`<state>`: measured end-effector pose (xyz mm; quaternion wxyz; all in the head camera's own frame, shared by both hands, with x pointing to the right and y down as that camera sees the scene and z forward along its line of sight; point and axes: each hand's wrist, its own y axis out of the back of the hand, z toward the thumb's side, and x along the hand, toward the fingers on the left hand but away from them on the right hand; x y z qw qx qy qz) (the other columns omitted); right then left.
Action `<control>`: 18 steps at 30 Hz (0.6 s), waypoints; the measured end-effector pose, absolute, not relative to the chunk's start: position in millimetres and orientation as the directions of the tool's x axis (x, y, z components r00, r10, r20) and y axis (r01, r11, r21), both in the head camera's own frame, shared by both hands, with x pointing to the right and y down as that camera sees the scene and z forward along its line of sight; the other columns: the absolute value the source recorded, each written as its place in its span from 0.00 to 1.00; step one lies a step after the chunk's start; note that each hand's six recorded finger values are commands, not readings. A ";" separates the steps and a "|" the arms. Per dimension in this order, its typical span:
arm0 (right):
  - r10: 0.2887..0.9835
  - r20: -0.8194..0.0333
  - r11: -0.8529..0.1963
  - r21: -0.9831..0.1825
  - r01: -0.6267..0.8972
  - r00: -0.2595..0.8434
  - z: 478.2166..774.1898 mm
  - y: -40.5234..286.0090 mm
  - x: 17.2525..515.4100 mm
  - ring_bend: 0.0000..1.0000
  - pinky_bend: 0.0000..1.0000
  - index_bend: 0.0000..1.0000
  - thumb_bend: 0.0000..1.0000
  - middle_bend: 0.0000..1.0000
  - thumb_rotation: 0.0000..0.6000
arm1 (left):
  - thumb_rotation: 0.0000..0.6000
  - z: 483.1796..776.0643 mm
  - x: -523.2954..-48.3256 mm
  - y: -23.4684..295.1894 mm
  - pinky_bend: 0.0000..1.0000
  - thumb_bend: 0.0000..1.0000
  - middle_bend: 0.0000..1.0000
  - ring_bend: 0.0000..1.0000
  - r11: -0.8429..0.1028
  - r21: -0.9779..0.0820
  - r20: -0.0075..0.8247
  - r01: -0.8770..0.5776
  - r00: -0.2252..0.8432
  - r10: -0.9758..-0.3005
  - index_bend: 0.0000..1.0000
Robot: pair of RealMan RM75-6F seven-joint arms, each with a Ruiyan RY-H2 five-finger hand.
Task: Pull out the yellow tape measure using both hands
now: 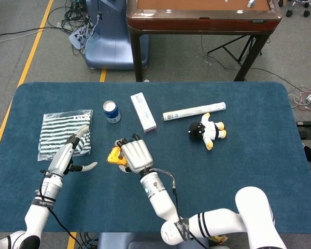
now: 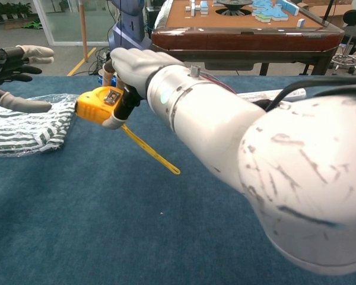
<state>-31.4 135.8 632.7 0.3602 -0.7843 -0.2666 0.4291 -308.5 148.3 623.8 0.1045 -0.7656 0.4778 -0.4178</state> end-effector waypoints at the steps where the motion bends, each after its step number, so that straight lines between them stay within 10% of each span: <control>1: 0.728 -0.480 -0.597 -0.794 0.110 0.490 632.9 135.6 -32.1 0.47 0.19 0.56 0.55 0.55 1.00 | 1.00 623.9 -307.8 148.3 0.00 0.14 0.00 0.00 -0.520 -0.557 0.539 -0.647 0.194 -0.819 0.00; 18: 0.739 -0.467 -0.589 -0.798 0.128 0.486 635.2 134.5 -44.0 0.47 0.19 0.56 0.55 0.55 1.00 | 1.00 627.9 -295.2 149.4 0.00 0.14 0.00 0.00 -0.500 -0.532 0.529 -0.684 0.193 -0.826 0.00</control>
